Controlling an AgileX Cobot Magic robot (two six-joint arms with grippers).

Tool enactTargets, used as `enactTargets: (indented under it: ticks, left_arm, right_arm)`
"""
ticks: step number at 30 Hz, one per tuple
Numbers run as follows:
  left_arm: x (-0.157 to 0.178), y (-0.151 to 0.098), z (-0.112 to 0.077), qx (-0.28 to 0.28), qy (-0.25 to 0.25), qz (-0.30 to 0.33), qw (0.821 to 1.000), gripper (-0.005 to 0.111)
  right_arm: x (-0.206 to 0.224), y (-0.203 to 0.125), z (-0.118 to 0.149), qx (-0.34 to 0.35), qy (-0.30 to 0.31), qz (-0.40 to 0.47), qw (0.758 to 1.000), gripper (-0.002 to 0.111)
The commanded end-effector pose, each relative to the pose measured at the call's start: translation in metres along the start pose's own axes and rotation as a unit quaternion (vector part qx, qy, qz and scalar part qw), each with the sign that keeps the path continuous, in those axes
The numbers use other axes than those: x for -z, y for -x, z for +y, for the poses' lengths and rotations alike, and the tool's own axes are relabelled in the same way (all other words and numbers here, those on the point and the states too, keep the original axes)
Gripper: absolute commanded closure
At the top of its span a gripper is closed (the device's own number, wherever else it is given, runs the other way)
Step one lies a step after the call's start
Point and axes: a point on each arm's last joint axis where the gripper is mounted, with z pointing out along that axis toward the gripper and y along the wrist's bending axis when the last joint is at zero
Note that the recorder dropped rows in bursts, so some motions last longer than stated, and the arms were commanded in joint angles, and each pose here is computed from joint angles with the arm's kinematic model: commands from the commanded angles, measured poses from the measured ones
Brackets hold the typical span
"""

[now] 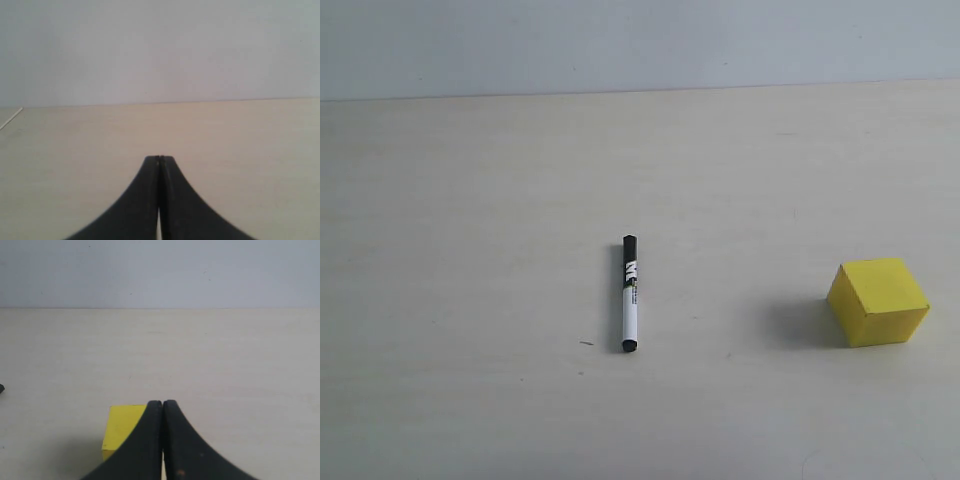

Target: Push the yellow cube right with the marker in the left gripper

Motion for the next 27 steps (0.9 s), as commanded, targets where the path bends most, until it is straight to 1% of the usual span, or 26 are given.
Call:
enactTargets:
  ticks: [1, 3, 4, 27]
  left_arm:
    - [0.0008, -0.0106, 0.0019, 0.004, 0.011, 0.055, 0.998, 0.107]
    - [0.0016, -0.0159, 0.0028, 0.006, 0.017, 0.084, 0.996, 0.107]
    - [0.0017, -0.0165, 0.0031, 0.003, 0.018, 0.088, 0.996, 0.107]
    - [0.0016, -0.0161, 0.0031, 0.001, 0.018, 0.085, 0.996, 0.107]
  right_arm:
    - [-0.0002, 0.0001, -0.0005, -0.002, -0.004, -0.007, 1.000, 0.108]
    - [-0.0002, 0.0001, -0.0005, -0.002, -0.004, -0.007, 1.000, 0.108]
    - [-0.0002, 0.0001, -0.0005, -0.002, -0.004, -0.007, 1.000, 0.108]
    - [-0.0002, 0.0001, -0.0005, -0.002, -0.004, -0.007, 1.000, 0.108]
